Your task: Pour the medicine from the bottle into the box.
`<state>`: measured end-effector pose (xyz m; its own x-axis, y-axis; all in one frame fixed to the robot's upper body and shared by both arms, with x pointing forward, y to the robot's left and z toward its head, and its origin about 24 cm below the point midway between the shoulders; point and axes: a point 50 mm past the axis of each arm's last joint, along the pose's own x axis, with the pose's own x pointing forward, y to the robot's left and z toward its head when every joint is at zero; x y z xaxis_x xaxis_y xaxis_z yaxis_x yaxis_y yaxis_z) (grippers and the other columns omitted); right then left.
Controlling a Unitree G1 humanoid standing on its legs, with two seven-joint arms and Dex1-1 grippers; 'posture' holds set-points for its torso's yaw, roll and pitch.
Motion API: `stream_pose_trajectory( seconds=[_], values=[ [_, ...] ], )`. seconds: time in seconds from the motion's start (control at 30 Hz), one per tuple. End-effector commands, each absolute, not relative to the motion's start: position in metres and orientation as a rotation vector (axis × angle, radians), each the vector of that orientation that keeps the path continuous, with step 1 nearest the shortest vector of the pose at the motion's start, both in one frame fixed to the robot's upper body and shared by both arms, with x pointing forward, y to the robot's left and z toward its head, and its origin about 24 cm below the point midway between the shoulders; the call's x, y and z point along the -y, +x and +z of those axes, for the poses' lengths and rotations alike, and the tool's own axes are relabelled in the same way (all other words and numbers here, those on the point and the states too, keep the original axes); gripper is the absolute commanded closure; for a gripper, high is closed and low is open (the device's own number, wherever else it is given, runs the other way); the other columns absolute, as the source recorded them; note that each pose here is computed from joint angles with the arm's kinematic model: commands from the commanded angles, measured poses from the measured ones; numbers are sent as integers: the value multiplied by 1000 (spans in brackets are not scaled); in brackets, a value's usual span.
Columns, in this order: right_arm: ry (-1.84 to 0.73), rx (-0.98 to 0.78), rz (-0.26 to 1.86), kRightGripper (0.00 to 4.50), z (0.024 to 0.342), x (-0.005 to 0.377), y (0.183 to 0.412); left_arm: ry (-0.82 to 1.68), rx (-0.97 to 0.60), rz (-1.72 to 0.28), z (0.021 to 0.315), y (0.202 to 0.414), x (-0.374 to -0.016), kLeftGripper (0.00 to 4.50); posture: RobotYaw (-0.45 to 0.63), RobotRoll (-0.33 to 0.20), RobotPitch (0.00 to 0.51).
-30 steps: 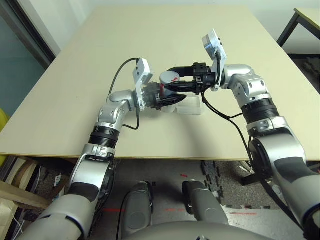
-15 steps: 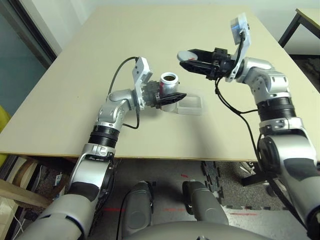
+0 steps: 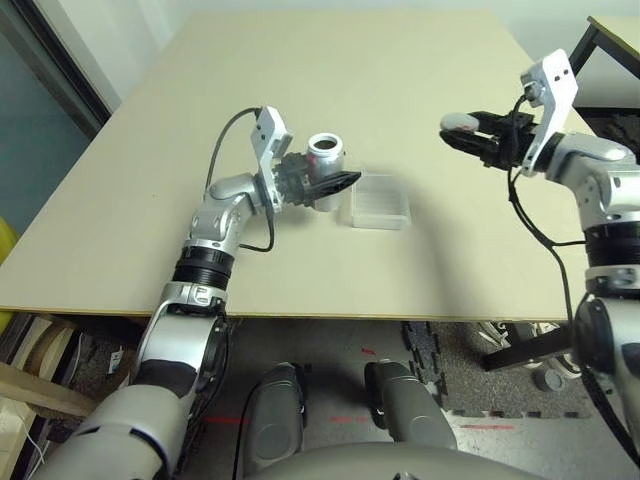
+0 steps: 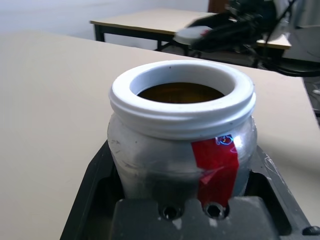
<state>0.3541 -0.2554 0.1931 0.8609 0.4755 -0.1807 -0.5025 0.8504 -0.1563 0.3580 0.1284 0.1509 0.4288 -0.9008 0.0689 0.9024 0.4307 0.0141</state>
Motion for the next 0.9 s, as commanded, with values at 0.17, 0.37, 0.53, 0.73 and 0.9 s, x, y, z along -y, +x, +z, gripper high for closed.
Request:
stream_pose_trajectory(
  seconds=[0.17, 0.37, 0.53, 0.73, 0.9],
  values=[
    [-269, -225, 449, 1932, 169, 263, 348, -8, 89, -1087, 156, 363, -134, 1685, -209, 0, 101],
    [-271, -257, 406, 1932, 156, 264, 352, -2, 91, -1075, 157, 365, -136, 1685, -202, 0, 101],
    [-250, -249, 393, 1202, 152, 261, 357, 4, 92, -1066, 157, 365, -138, 1685, -197, 0, 101],
    [-245, -234, 400, 0, 152, 260, 359, 8, 92, -1058, 158, 365, -140, 1685, -196, 0, 101],
    [-242, -218, 454, 0, 154, 258, 356, 12, 92, -1052, 158, 366, -140, 1685, -201, 0, 99]
  ],
)
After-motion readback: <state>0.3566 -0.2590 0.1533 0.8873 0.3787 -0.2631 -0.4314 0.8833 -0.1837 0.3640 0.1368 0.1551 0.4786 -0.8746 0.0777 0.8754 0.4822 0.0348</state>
